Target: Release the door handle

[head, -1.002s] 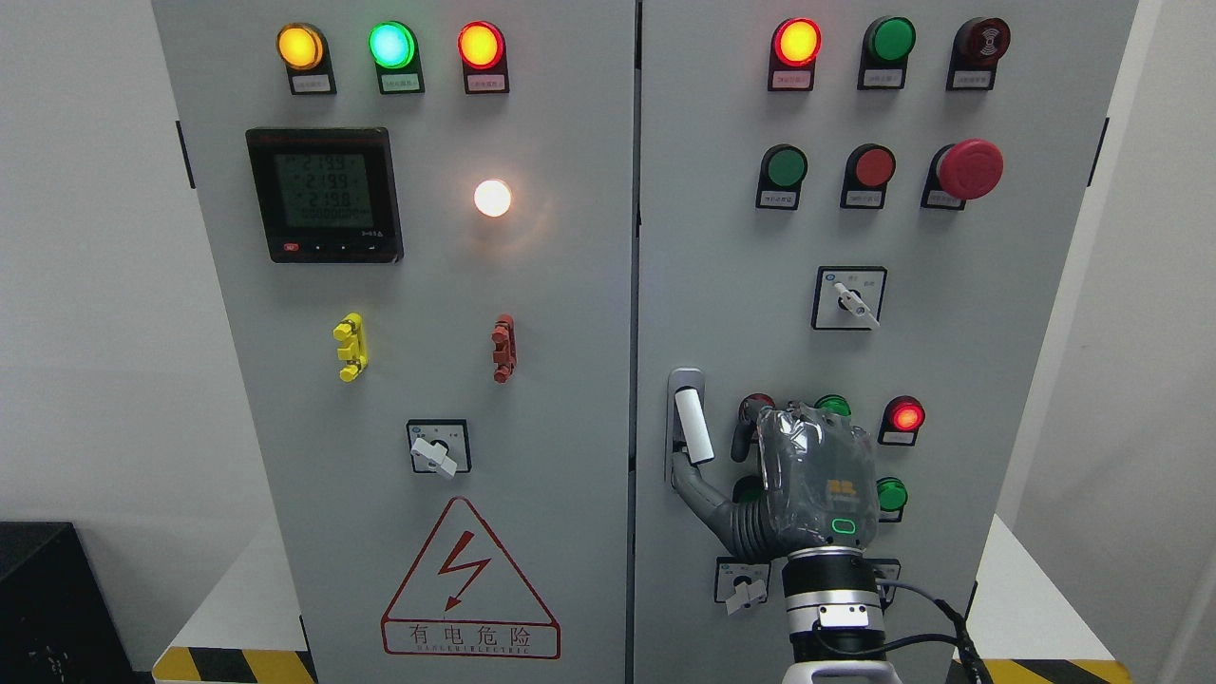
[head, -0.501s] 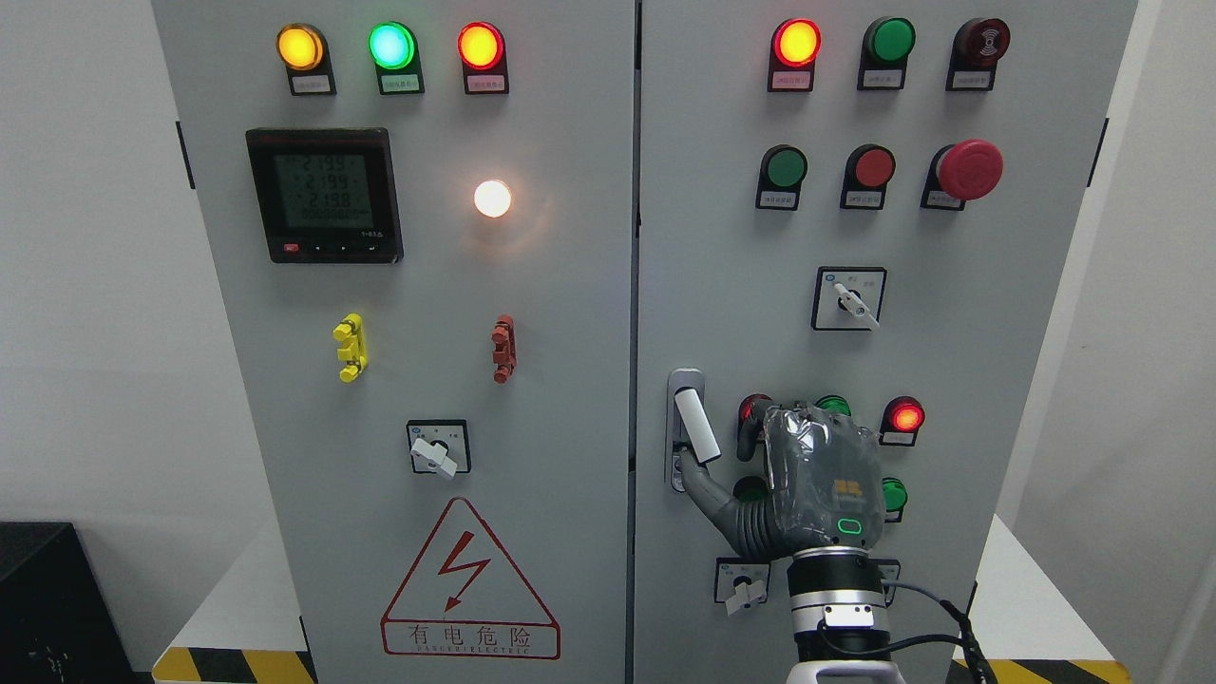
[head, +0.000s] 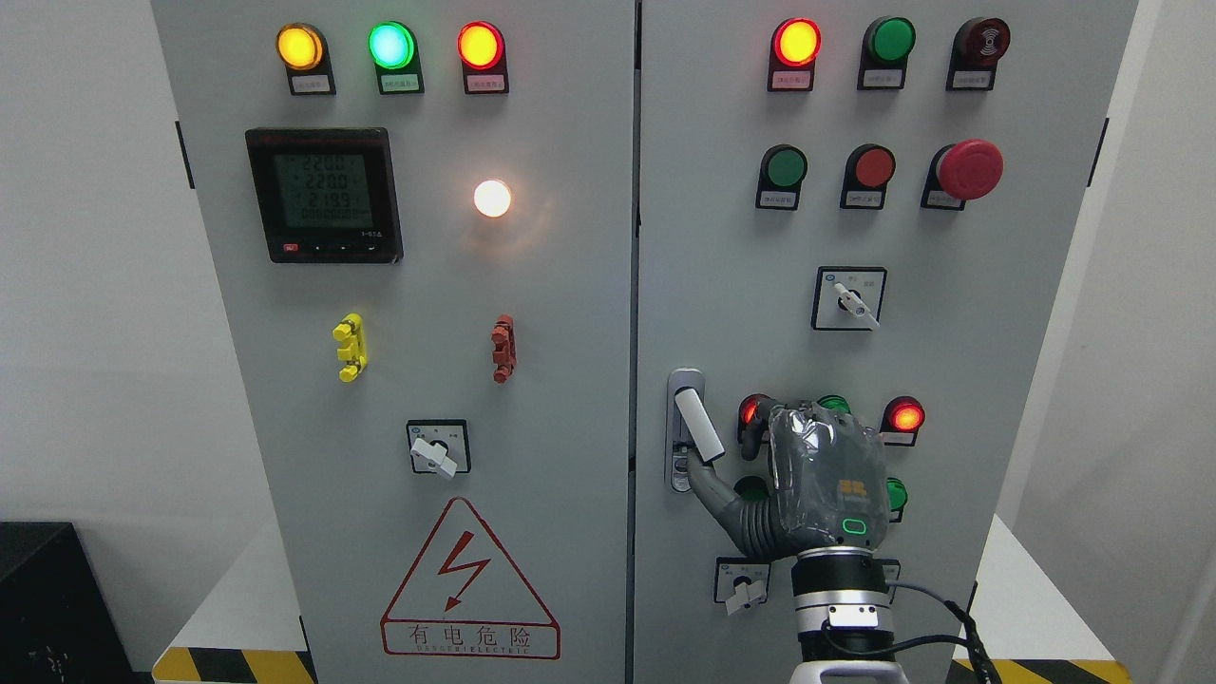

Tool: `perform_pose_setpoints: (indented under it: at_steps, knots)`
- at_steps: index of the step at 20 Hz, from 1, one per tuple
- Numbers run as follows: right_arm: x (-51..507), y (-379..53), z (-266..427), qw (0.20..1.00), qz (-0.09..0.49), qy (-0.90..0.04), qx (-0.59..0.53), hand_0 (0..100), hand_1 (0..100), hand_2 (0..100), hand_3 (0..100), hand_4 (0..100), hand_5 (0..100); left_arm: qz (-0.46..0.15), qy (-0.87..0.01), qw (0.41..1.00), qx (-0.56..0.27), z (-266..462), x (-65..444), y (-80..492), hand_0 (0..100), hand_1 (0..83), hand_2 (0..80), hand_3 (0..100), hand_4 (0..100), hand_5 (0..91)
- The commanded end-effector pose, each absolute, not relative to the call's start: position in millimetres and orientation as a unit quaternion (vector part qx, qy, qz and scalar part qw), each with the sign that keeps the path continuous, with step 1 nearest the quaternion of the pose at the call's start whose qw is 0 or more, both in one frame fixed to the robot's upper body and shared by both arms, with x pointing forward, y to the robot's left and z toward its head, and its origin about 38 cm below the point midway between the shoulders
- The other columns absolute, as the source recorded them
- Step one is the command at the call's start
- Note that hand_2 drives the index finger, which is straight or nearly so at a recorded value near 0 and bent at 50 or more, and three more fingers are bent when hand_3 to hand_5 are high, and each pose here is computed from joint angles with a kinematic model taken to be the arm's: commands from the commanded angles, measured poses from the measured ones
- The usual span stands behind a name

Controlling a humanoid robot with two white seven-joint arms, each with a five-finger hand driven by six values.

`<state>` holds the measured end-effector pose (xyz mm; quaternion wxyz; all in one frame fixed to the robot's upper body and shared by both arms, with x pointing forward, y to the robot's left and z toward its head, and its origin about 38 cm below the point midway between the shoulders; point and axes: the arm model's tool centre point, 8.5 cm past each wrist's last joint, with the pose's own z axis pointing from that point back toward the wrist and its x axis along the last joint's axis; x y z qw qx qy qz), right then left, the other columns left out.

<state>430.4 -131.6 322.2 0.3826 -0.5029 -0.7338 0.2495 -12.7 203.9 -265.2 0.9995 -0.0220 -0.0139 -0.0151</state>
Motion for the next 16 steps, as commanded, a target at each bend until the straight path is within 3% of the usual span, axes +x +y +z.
perform_pose_setpoints:
  at_steps: [1,16]
  knots:
    - [429.8,-135.3,323.7,0.383,0.244,-0.734,-0.505,25,49,73,100,81,73,-0.015,-0.014,1.000,-0.022,-265.2,-12.8,203.9,0,0.0,4.8,11,1,0.0]
    - [428.7,-136.1,325.5,0.381,0.242,-0.735,-0.506,25,48,73,100,81,73,-0.015,-0.014,1.000,-0.022,-265.2,-12.6,203.9,0,0.0,4.7,11,1,0.0]
